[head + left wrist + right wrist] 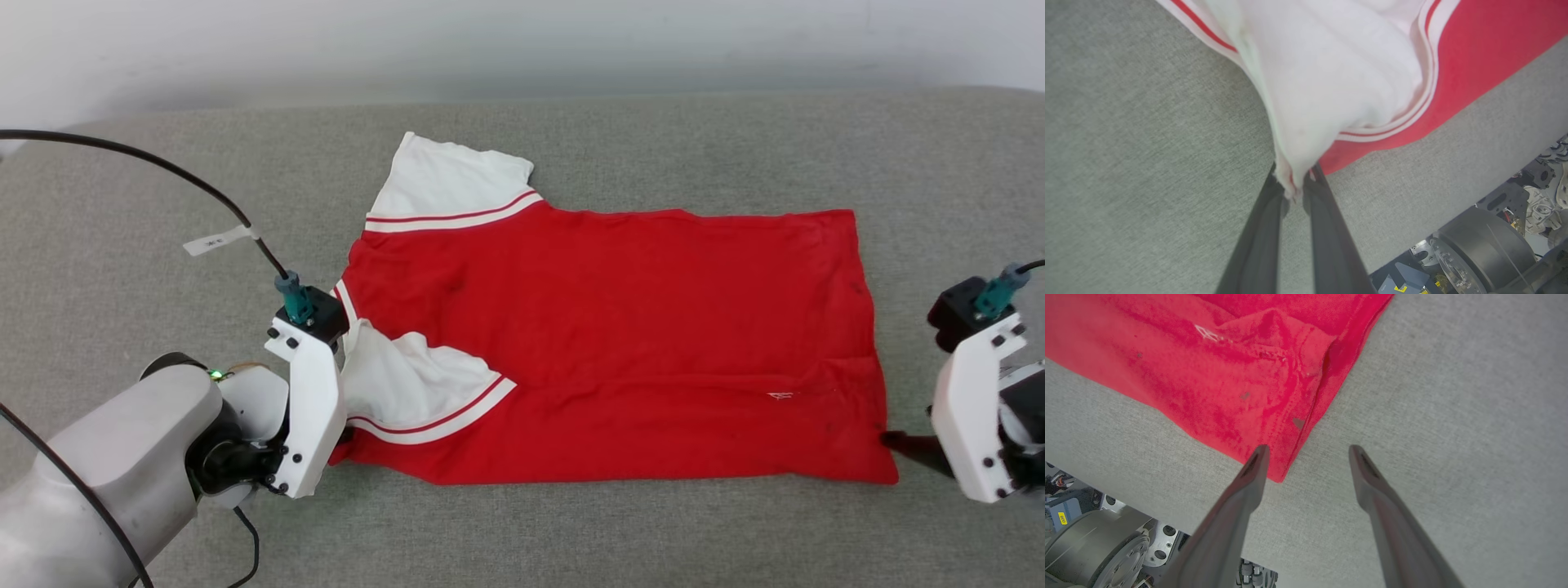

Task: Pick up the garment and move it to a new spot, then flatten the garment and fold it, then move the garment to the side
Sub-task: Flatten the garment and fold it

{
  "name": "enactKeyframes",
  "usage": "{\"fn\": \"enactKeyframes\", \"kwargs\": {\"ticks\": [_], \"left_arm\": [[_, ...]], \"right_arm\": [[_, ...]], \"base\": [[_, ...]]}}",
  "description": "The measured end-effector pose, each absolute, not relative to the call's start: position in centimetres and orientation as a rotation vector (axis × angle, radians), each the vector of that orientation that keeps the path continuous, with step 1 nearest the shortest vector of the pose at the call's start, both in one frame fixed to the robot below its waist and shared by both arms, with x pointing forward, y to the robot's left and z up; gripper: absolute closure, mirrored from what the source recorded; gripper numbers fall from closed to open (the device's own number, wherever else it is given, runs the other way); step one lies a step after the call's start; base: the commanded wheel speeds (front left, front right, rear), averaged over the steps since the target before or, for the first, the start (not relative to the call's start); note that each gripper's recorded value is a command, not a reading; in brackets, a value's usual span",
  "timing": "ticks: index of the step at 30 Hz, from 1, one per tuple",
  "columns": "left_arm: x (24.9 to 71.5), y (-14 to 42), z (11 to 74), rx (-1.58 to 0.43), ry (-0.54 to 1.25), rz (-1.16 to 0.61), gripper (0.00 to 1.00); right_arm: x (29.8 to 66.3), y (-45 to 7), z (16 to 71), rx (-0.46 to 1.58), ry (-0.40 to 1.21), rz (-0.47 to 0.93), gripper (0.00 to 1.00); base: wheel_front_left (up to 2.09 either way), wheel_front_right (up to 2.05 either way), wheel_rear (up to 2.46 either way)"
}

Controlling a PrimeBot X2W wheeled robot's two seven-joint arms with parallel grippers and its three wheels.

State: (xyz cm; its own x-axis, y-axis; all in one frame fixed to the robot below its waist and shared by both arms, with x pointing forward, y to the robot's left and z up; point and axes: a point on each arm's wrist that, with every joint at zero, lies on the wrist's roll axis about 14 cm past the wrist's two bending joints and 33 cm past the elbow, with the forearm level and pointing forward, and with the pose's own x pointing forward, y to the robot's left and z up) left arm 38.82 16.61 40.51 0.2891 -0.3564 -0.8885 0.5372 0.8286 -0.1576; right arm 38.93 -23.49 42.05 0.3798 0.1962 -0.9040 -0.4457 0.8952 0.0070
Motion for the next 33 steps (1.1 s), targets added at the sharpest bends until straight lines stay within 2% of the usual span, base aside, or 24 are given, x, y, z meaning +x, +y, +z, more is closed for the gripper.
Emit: {"fn": "enactKeyframes", "kwargs": {"ticks": [7, 13, 14, 15, 25, 33], "left_arm": [[38.9, 16.9, 40.0, 0.175, 1.129, -0.6, 1.0], [38.5, 17.3, 39.6, 0.17, 1.135, -0.591, 1.0], [38.5, 17.3, 39.6, 0.163, 1.133, -0.59, 1.0], [38.4, 17.3, 39.6, 0.161, 1.133, -0.589, 1.0], [36.3, 17.7, 40.7, 0.125, 1.105, -0.584, 1.0], [33.2, 17.4, 40.9, 0.112, 1.12, -0.618, 1.0]], "right_arm": [[37.1, -20.6, 37.1, -0.15, 1.214, 0.458, 0.0], [36.9, -20.0, 35.8, -0.134, 1.224, 0.46, 0.0], [37.0, -20.0, 35.8, -0.137, 1.214, 0.46, 0.68], [37.0, -20.0, 35.9, -0.139, 1.201, 0.46, 1.0], [37.5, -21.1, 40.2, -0.167, 1.047, 0.462, 1.0], [35.1, -22.5, 41.7, -0.161, 1.044, 0.467, 1.0]], "base": [[0.0, 0.0, 0.0], [0.0, 0.0, 0.0], [0.0, 0.0, 0.0], [0.0, 0.0, 0.0], [0.0, 0.0, 0.0], [0.0, 0.0, 0.0]]}}
